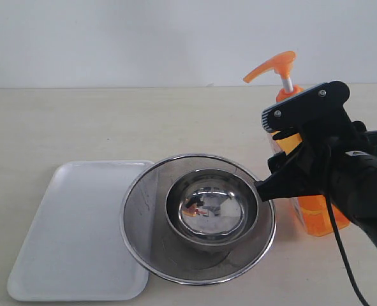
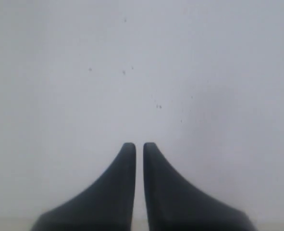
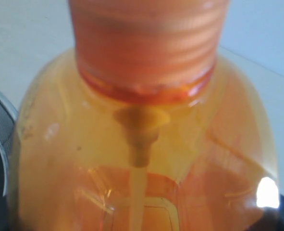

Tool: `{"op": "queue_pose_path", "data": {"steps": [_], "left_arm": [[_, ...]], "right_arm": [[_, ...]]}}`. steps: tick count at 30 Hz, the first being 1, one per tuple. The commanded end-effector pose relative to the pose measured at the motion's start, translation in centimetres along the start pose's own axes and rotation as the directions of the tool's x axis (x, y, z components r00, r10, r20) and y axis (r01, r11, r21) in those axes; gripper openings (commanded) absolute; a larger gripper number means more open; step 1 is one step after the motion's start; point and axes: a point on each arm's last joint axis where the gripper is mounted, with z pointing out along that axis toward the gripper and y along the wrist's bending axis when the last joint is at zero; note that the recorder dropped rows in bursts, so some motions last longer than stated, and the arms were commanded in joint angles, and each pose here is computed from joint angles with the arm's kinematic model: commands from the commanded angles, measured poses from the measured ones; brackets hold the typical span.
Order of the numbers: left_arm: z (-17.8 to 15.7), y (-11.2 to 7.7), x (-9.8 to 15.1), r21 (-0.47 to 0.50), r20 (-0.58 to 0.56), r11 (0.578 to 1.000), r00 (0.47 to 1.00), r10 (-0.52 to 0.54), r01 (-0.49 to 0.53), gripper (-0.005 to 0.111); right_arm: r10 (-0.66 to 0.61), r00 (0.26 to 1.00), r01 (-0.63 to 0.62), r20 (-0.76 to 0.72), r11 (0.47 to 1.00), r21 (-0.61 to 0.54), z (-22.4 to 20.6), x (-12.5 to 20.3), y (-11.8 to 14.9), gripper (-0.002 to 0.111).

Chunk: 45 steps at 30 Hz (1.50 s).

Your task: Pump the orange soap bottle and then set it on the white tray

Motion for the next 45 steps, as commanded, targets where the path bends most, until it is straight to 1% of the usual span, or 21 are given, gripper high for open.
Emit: {"op": "queue_pose_path", "data": {"steps": [1, 4, 6, 9, 11, 16, 21, 23, 24, 29, 31, 36, 42, 45], "left_arm": [[0.3, -0.2, -2.3, 0.008, 0.061, 1.000, 0.998, 0.002, -0.003, 0.005], [0.4, -0.3, -3.9, 0.002, 0.046, 0.998, 0.997, 0.059, -0.059, 0.005], [0.4, -0.3, -4.9, -0.001, 0.045, 0.997, 0.996, 0.079, -0.079, 0.005], [0.5, -0.4, -5.9, -0.002, 0.055, 0.997, 0.995, 0.083, -0.083, 0.005], [0.8, -0.4, -6.4, -0.003, 0.035, 0.997, 0.996, 0.083, -0.083, 0.005], [2.4, -0.4, -7.1, -0.005, -0.079, 0.997, 0.993, 0.083, -0.083, 0.005], [4.8, -0.4, -7.2, -0.005, -0.206, 0.997, 0.975, 0.081, -0.083, 0.005], [5.8, -0.3, -6.9, -0.006, -0.281, 0.996, 0.956, 0.079, -0.084, 0.005], [6.8, -0.3, -6.5, -0.006, -0.357, 0.996, 0.931, 0.076, -0.084, 0.005], [8.8, -0.1, -4.9, -0.004, -0.451, 0.996, 0.890, 0.073, -0.084, 0.005], [9.3, -0.1, -4.7, -0.003, -0.446, 0.997, 0.892, 0.073, -0.083, 0.005], [9.5, -0.2, -5.1, -0.002, -0.404, 0.997, 0.912, 0.075, -0.083, 0.005], [9.5, -0.2, -5.1, -0.004, -0.396, 0.997, 0.916, 0.069, -0.077, 0.005], [9.7, -0.2, -5.5, -0.037, -0.351, 0.999, 0.936, -0.028, 0.016, 0.005]], "right_arm": [[-0.007, 1.000, 0.007, 0.009, 1.000, 0.019, 0.0, -0.2, -0.2, 0.000], [-0.007, 1.000, 0.007, 0.009, 1.000, 0.019, 0.0, -0.2, -0.2, 0.000], [-0.007, 1.000, 0.007, 0.009, 1.000, 0.019, 0.0, -0.2, -0.2, 0.000], [-0.007, 1.000, 0.007, 0.009, 1.000, 0.019, 0.0, -0.2, -0.2, 0.000], [-0.007, 1.000, 0.007, 0.009, 1.000, 0.019, 0.0, -0.2, -0.2, 0.000], [-0.007, 1.000, 0.007, 0.009, 1.000, 0.019, 0.0, -0.2, -0.2, 0.000], [-0.007, 1.000, 0.007, 0.009, 1.000, 0.019, 0.0, -0.2, -0.2, 0.000], [-0.007, 1.000, 0.007, 0.009, 1.000, 0.019, 0.0, -0.2, -0.2, 0.000], [-0.007, 1.000, 0.007, 0.009, 1.000, 0.019, 0.0, -0.2, -0.2, 0.000], [-0.007, 1.000, 0.007, 0.009, 1.000, 0.019, 0.0, -0.2, -0.2, 0.000], [-0.007, 1.000, 0.007, 0.009, 1.000, 0.019, 0.0, -0.2, -0.2, 0.000], [-0.007, 1.000, 0.007, 0.009, 1.000, 0.019, 0.0, -0.2, -0.2, 0.000], [-0.007, 1.000, 0.007, 0.009, 1.000, 0.019, 0.0, -0.2, -0.2, 0.000], [-0.007, 1.000, 0.007, 0.009, 1.000, 0.019, 0.0, -0.2, -0.2, 0.000]]}}
